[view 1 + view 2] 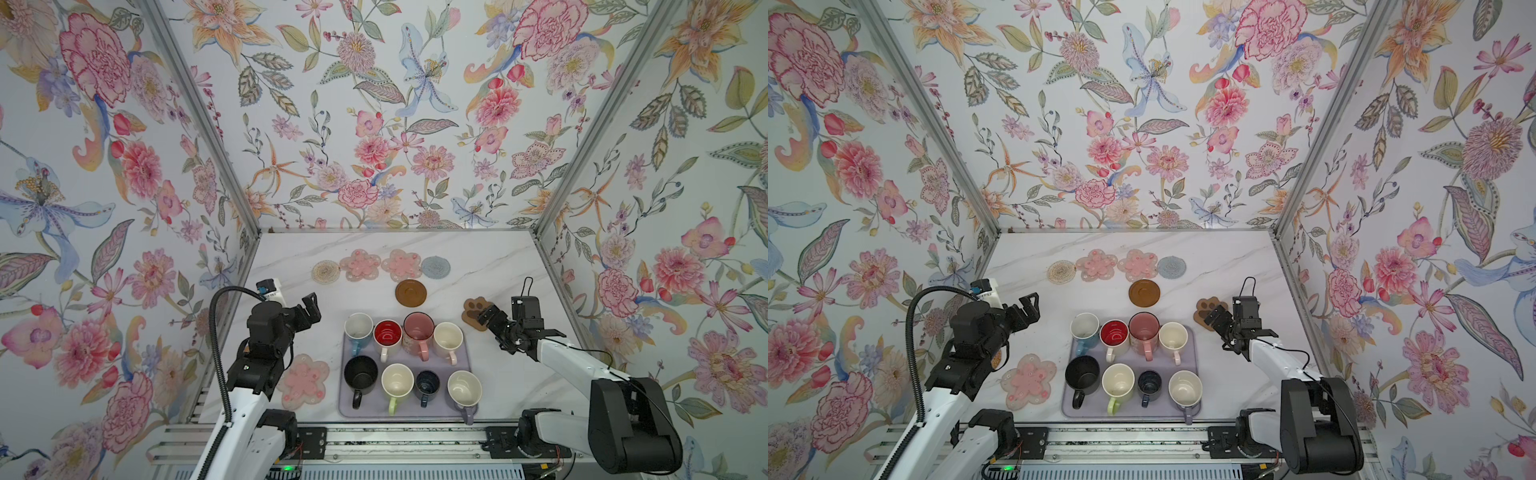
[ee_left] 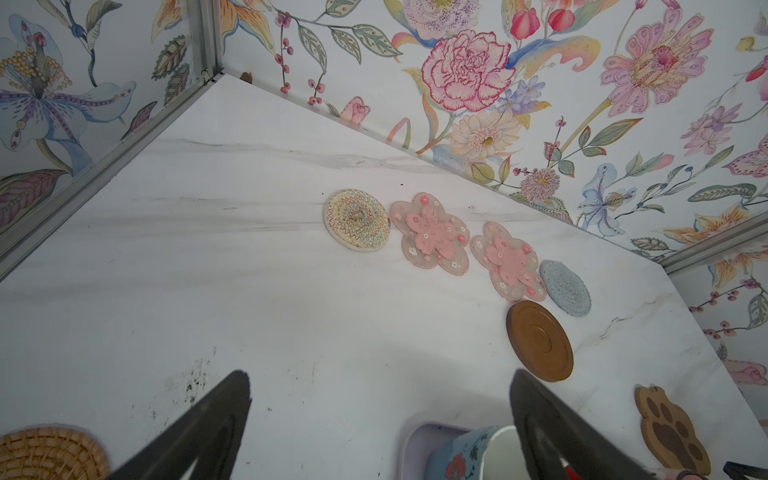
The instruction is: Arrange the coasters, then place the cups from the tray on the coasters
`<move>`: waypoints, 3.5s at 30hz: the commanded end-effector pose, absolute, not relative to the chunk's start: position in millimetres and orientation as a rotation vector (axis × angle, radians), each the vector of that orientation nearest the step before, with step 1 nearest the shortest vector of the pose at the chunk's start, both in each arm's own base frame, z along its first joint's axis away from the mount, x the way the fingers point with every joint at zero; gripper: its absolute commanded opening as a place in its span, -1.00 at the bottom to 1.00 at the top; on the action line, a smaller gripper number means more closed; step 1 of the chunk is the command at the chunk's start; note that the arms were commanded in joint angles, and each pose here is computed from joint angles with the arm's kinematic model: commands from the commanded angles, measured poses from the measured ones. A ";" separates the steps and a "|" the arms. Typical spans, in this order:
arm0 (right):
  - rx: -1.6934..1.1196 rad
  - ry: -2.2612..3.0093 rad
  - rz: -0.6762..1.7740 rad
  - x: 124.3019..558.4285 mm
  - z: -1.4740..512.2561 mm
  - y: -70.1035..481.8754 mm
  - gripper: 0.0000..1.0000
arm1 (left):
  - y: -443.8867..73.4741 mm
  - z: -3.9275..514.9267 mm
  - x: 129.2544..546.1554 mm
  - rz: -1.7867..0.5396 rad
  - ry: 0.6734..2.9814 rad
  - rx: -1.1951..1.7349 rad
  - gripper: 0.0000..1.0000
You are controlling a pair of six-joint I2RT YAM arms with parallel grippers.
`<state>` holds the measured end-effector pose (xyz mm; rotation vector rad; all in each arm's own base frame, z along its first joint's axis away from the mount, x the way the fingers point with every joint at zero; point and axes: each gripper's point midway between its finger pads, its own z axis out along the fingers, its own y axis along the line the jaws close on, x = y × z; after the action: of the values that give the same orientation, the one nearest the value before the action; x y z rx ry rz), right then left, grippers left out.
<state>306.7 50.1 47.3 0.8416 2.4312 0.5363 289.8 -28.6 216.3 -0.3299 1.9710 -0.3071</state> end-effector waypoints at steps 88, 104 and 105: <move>0.408 2.634 0.464 456.0 17.7 110.4 0.98 | -18.2 221.9 286.5 -0.249 1.971 -0.357 0.98; 0.427 2.617 0.352 471.2 20.4 81.1 0.99 | -16.9 225.8 282.9 -0.246 1.968 -0.364 0.98; 0.437 2.609 0.345 472.9 22.3 75.5 0.99 | -16.7 225.6 282.4 -0.245 1.969 -0.364 0.98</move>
<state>487.2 103.0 40.1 0.3801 2.5354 0.4495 284.2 -22.5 211.1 -0.3529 1.9992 -0.2676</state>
